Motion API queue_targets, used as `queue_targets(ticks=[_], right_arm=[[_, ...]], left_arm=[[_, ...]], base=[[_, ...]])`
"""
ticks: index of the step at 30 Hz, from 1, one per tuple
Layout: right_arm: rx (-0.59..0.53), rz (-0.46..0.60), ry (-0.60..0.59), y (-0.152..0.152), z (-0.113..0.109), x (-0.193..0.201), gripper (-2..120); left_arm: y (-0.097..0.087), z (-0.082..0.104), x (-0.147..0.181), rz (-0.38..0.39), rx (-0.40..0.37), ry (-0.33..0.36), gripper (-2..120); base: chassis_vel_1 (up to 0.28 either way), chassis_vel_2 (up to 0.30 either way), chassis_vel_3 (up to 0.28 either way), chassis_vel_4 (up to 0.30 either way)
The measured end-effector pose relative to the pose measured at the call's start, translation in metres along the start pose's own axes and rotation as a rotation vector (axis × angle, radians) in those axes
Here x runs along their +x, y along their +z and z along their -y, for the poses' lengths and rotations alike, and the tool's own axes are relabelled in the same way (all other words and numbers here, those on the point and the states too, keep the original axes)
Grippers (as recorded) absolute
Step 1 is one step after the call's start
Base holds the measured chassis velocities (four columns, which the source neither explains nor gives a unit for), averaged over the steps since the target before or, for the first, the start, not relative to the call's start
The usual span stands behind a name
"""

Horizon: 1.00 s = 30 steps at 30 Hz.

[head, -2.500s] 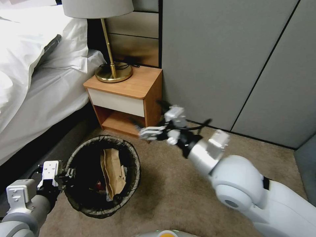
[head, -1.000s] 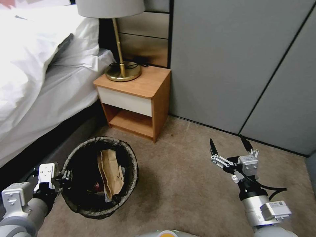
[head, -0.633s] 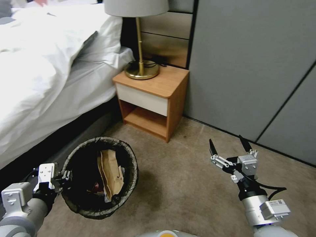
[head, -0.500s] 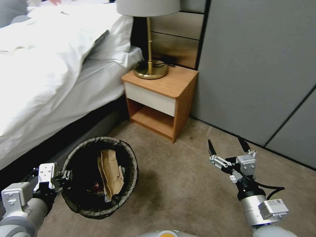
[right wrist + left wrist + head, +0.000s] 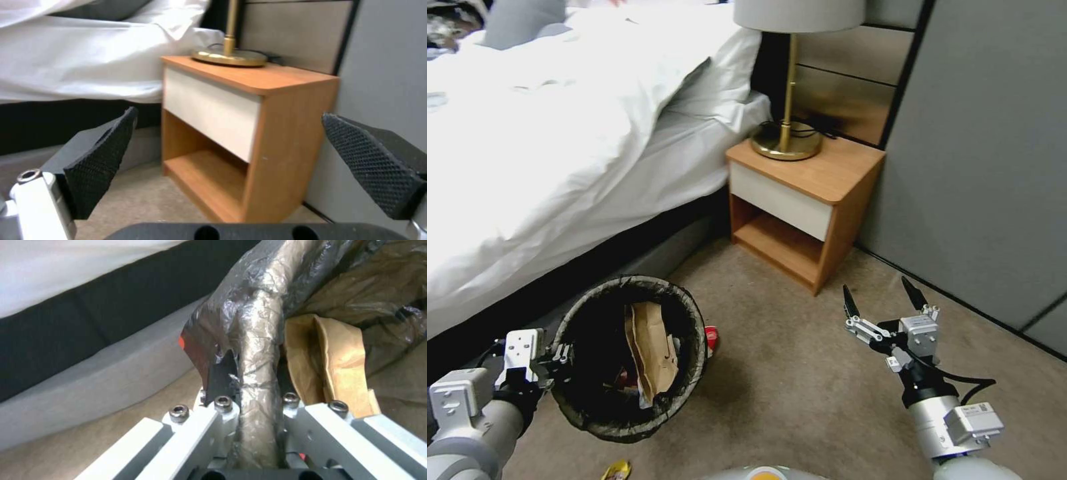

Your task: Pick up the trash bin, then pick up the garbage from the floor and place it into the trash bin.

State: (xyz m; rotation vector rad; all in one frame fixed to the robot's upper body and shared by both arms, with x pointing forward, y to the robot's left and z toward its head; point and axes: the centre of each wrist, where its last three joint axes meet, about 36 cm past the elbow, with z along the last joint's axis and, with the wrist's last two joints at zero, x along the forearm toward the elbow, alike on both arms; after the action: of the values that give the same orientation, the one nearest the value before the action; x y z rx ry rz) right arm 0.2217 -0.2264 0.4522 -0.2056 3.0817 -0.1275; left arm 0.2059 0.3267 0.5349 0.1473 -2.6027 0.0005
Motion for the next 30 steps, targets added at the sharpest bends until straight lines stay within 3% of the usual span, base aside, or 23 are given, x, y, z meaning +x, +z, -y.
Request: queue_targets(ticks=[30], right_arm=[[-0.023, -0.033, -0.003, 0.0030, -0.0089, 0.0031, 100]], left_arm=[[-0.0010, -0.0002, -0.0004, 0.002, -0.006, 0.002, 1]], base=[[0.091, 0.088, 0.090, 0.085]])
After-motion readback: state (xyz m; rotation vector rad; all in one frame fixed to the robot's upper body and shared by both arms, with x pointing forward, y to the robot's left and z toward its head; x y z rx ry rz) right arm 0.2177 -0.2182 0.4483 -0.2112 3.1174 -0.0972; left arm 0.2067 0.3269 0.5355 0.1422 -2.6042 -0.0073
